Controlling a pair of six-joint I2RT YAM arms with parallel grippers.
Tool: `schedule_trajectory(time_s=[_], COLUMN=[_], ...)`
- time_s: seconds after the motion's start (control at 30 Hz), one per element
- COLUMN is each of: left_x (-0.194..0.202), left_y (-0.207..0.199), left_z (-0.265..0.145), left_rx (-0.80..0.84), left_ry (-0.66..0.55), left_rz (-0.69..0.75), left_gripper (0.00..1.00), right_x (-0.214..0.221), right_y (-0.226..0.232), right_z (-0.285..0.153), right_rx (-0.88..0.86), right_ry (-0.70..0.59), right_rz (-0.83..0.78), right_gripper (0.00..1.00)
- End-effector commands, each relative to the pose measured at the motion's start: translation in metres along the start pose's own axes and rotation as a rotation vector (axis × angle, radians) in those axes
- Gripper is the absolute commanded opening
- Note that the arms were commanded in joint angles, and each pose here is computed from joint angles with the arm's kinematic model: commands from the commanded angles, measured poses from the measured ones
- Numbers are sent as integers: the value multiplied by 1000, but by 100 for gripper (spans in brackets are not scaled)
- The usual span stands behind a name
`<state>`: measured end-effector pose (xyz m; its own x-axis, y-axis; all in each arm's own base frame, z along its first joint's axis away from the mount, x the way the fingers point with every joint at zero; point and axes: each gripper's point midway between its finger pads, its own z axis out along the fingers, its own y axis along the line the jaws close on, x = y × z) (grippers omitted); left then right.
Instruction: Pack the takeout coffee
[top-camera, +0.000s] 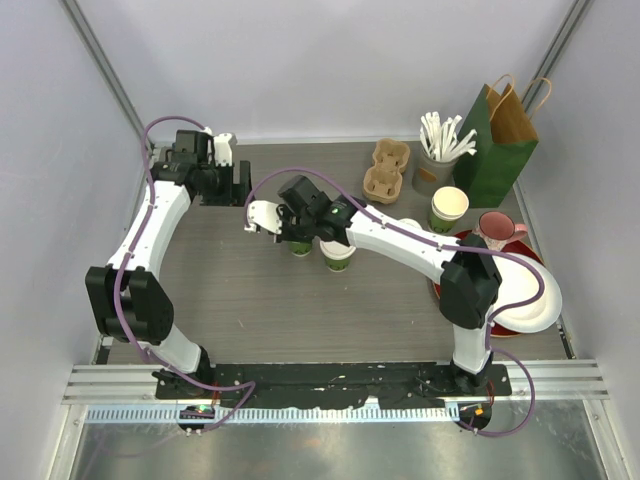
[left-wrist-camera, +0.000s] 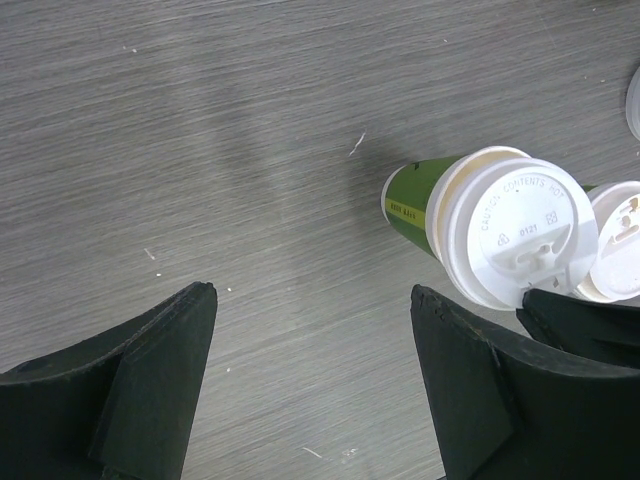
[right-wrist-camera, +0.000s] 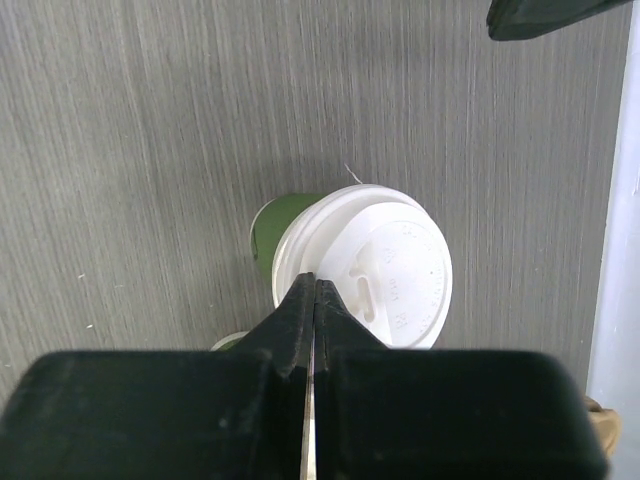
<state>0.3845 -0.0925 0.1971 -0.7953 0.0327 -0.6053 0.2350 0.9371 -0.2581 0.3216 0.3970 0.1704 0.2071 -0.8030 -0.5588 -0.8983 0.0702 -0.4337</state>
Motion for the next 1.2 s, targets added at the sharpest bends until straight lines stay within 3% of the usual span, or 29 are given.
schedule_trajectory(time_s=[0.0, 1.17], left_x=[-12, -11], left_y=[-7, -8], left_z=[-13, -12], left_rx=[25, 38], left_ry=[-54, -49], left_rz=[14, 12], left_gripper=[82, 82], right_x=[-12, 3], right_y=[-17, -3], right_z=[-3, 17], right_rx=[89, 79], right_ry=[-52, -37], right_rz=[-7, 99], right_gripper=[1, 1])
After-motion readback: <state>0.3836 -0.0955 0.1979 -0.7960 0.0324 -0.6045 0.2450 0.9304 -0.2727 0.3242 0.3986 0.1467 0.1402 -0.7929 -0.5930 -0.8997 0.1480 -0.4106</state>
